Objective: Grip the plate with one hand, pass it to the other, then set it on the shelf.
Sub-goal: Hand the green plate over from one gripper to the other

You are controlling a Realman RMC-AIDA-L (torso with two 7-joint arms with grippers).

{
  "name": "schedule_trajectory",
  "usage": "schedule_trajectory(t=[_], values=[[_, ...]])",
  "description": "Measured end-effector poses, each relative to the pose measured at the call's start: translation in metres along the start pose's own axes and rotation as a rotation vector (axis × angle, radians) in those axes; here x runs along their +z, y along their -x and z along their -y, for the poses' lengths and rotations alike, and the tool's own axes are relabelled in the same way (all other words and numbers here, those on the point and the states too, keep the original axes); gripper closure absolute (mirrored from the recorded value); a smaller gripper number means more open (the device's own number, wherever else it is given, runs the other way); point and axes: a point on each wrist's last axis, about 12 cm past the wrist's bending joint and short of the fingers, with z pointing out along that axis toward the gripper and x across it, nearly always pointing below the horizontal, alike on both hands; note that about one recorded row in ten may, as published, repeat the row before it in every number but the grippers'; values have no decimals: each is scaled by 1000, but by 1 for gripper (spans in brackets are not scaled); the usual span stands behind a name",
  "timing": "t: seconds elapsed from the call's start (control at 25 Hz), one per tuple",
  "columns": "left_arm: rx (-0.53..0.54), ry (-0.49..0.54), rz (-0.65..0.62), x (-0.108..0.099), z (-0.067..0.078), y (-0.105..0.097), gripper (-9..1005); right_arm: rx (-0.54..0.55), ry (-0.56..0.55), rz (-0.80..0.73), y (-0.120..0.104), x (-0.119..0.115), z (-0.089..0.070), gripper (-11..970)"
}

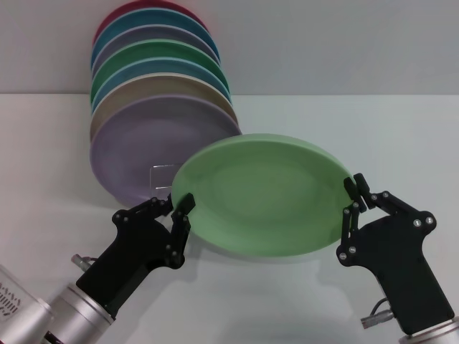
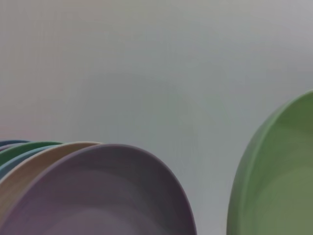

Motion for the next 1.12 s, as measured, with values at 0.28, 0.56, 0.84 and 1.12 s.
schedule_trajectory(t=[0.28,0.56,0.84,1.12], values=[[-2,2,-1,-1,0,0,922,1,7,4,0,1,-1,801],[-6,19,-9,-5,-1,-2,940,-2,48,20,1,2,-5,797],[-11,55,21,-12,-3,0,941,1,60,20,0,1,-4,793],[-8,95,37,-22,-8,2,942,-4,35,14,-1,-2,0,789]])
